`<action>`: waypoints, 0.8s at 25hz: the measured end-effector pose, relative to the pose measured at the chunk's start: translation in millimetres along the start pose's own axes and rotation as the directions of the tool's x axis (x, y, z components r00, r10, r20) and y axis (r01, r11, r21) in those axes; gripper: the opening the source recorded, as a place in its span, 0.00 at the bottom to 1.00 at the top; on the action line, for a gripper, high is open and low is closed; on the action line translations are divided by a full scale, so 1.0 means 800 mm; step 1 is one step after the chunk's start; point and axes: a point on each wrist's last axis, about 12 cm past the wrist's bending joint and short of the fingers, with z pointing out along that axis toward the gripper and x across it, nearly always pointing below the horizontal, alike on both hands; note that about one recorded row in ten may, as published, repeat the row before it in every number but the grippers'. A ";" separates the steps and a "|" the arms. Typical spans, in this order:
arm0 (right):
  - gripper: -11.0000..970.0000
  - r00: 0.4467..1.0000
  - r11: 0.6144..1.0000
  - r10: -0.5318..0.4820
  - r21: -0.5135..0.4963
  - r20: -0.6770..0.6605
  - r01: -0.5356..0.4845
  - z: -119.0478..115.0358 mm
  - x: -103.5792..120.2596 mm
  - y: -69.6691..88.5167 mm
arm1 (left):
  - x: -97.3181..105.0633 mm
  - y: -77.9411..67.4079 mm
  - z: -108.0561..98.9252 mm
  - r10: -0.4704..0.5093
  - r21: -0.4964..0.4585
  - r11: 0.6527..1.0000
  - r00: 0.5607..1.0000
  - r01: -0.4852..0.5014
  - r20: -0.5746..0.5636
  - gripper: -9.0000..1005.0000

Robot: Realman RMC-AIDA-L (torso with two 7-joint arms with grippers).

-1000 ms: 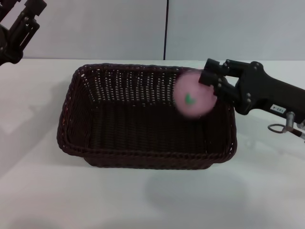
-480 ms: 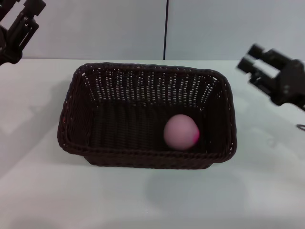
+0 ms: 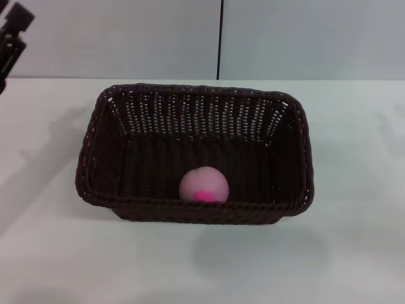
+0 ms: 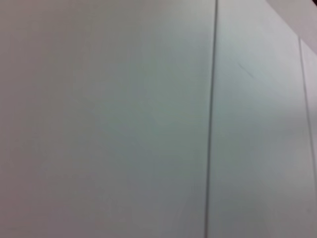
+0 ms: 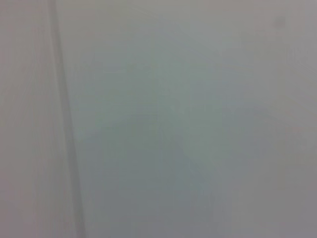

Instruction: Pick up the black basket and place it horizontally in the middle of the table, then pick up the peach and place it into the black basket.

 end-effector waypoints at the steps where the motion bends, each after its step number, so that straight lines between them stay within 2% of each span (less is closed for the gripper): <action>1: 0.51 1.000 0.999 -0.006 0.034 0.002 0.006 -0.004 0.001 -0.003 | 0.000 0.000 0.000 0.000 0.000 1.000 1.000 0.000 0.000 0.54; 2: 0.51 1.000 0.997 -0.014 0.081 -0.006 0.015 -0.011 0.003 -0.006 | -0.001 0.000 -0.010 0.005 -0.019 1.000 1.000 -0.005 0.010 0.54; 6: 0.51 0.999 0.988 -0.039 0.147 -0.026 0.042 -0.016 0.007 -0.013 | -0.002 -0.002 -0.033 0.055 -0.083 0.995 0.998 -0.052 0.030 0.54; 7: 0.51 0.996 0.979 -0.071 0.190 -0.047 0.079 -0.016 0.010 -0.019 | 0.001 -0.002 -0.042 0.095 -0.118 0.989 0.995 -0.092 0.021 0.54; 9: 0.51 0.994 0.974 -0.090 0.203 -0.059 0.100 -0.015 0.011 -0.021 | 0.002 -0.003 -0.047 0.116 -0.137 0.984 0.993 -0.112 0.018 0.54; 10: 0.51 0.988 0.963 -0.137 0.226 -0.075 0.151 -0.013 0.010 -0.028 | 0.003 -0.005 -0.058 0.139 -0.182 0.974 0.990 -0.132 0.026 0.54; 11: 0.51 0.988 0.963 -0.137 0.226 -0.075 0.151 -0.013 0.010 -0.028 | 0.003 -0.005 -0.058 0.139 -0.182 0.974 0.990 -0.132 0.026 0.54; 12: 0.51 0.982 0.951 -0.178 0.244 -0.067 0.189 -0.011 0.003 -0.036 | 0.005 -0.009 -0.069 0.138 -0.237 0.964 0.989 -0.123 0.049 0.54; 13: 0.51 0.979 0.947 -0.193 0.250 -0.061 0.202 -0.010 -0.001 -0.039 | 0.010 -0.013 -0.077 0.128 -0.286 0.953 0.990 -0.104 0.066 0.53; 17: 0.51 0.970 0.932 -0.236 0.270 -0.052 0.241 -0.006 -0.012 -0.051 | 0.018 -0.017 -0.082 0.134 -0.330 0.938 0.989 -0.107 0.060 0.47; 18: 0.51 0.969 0.928 -0.242 0.281 -0.046 0.245 -0.006 -0.014 -0.053 | 0.021 -0.019 -0.081 0.137 -0.344 0.933 0.989 -0.109 0.059 0.37; 20: 0.51 0.969 0.926 -0.242 0.290 -0.039 0.243 -0.006 -0.014 -0.053 | 0.023 -0.019 -0.080 0.137 -0.348 0.931 0.989 -0.108 0.058 0.34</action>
